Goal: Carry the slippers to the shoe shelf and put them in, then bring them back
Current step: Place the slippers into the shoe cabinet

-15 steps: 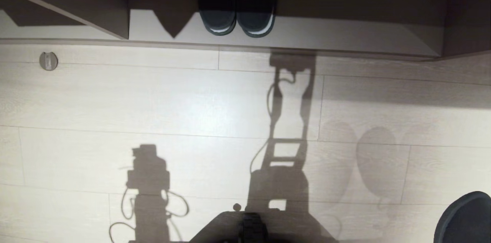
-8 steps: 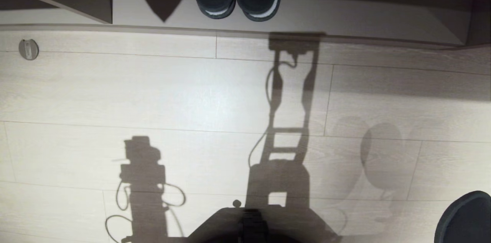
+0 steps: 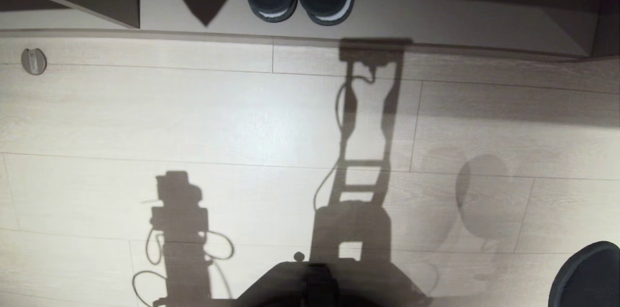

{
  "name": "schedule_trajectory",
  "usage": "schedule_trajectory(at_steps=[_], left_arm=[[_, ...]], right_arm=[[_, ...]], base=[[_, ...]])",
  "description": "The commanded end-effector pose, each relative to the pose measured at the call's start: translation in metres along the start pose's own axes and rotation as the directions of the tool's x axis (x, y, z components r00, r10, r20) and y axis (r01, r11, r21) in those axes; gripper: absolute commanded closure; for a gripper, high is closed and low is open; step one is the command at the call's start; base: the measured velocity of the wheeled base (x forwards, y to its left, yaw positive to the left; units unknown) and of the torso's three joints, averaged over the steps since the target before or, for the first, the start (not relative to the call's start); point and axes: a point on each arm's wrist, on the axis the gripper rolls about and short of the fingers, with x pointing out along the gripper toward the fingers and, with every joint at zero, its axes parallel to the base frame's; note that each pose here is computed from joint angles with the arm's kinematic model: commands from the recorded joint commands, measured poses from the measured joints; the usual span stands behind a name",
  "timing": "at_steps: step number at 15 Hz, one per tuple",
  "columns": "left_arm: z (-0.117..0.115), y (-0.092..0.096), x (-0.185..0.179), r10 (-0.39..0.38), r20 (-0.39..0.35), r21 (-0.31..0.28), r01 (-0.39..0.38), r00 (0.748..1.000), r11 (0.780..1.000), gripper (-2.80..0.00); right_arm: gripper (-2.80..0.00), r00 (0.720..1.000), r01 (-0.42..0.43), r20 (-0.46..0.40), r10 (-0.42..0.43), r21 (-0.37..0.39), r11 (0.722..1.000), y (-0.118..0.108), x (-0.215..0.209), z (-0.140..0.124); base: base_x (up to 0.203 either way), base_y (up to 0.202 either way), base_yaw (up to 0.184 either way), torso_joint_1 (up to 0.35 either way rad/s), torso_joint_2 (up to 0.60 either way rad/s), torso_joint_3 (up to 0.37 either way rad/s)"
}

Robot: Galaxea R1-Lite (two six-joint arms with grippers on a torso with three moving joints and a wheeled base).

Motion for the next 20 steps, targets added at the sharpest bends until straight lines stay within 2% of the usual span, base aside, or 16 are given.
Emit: schedule_trajectory(at_steps=[1, 6, 8, 10, 12, 13, 15, 17, 20], left_arm=[[0.000, 0.000, 0.000, 0.001, 0.000, 0.004, -0.001, 1.000, 1.000, 0.00], [0.000, 0.000, 0.000, 0.001, 0.002, 0.003, -0.001, 1.000, 1.000, 0.00], [0.000, 0.000, 0.000, 0.001, 0.000, 0.001, -0.001, 1.000, 1.000, 0.00], [0.000, 0.000, 0.000, 0.001, 0.000, 0.001, -0.001, 1.000, 1.000, 0.00], [0.000, 0.000, 0.000, 0.001, 0.000, 0.001, -0.001, 1.000, 1.000, 0.00], [0.000, 0.000, 0.000, 0.001, 0.000, 0.001, -0.001, 1.000, 1.000, 0.00], [0.000, 0.000, 0.000, 0.001, 0.000, 0.001, -0.001, 1.000, 1.000, 0.00], [0.000, 0.000, 0.000, 0.001, 0.000, 0.000, -0.001, 1.000, 1.000, 0.00], [0.000, 0.000, 0.000, 0.001, 0.000, 0.000, -0.001, 1.000, 1.000, 0.00]], right_arm=[[0.00, 1.000, 0.000, 0.003, 0.000, -0.001, 1.000, 0.000, 0.000, 0.000], [0.00, 1.000, -0.003, 0.009, 0.003, -0.005, 1.000, 0.000, -0.001, 0.003], [0.00, 0.999, -0.019, 0.028, 0.018, 0.021, 1.000, 0.000, -0.006, 0.025], [0.00, 1.000, -0.029, 0.002, 0.029, 0.042, 0.999, 0.000, -0.007, 0.030], [0.00, 0.997, -0.049, 0.058, 0.047, 0.041, 0.998, 0.000, -0.004, 0.053], [0.00, 0.997, -0.057, 0.057, 0.055, 0.034, 0.998, 0.000, 0.004, 0.068], [0.00, 0.997, -0.074, 0.000, 0.074, -0.003, 0.997, 0.001, 0.041, 0.096], [0.00, 0.991, -0.114, -0.075, 0.110, -0.054, 0.992, 0.004, 0.102, 0.113], [0.00, 0.983, -0.180, -0.051, 0.174, -0.143, 0.973, 0.010, 0.160, 0.115]], base=[[0.095, 0.000, 0.001, 0.002, 0.00, -0.006], [0.187, 0.000, -0.001, 0.003, 0.00, 0.002], [0.050, 0.000, -0.002, 0.006, 0.00, -0.001], [0.000, 0.000, 0.000, 0.000, 0.00, 0.000], [0.000, 0.000, 0.000, 0.000, 0.00, 0.000], [0.000, 0.000, 0.000, 0.000, 0.00, 0.000], [0.000, 0.000, 0.000, 0.000, 0.00, 0.000], [0.000, 0.000, 0.000, 0.000, 0.00, 0.000], [0.000, 0.000, 0.000, 0.000, 0.00, 0.000]])
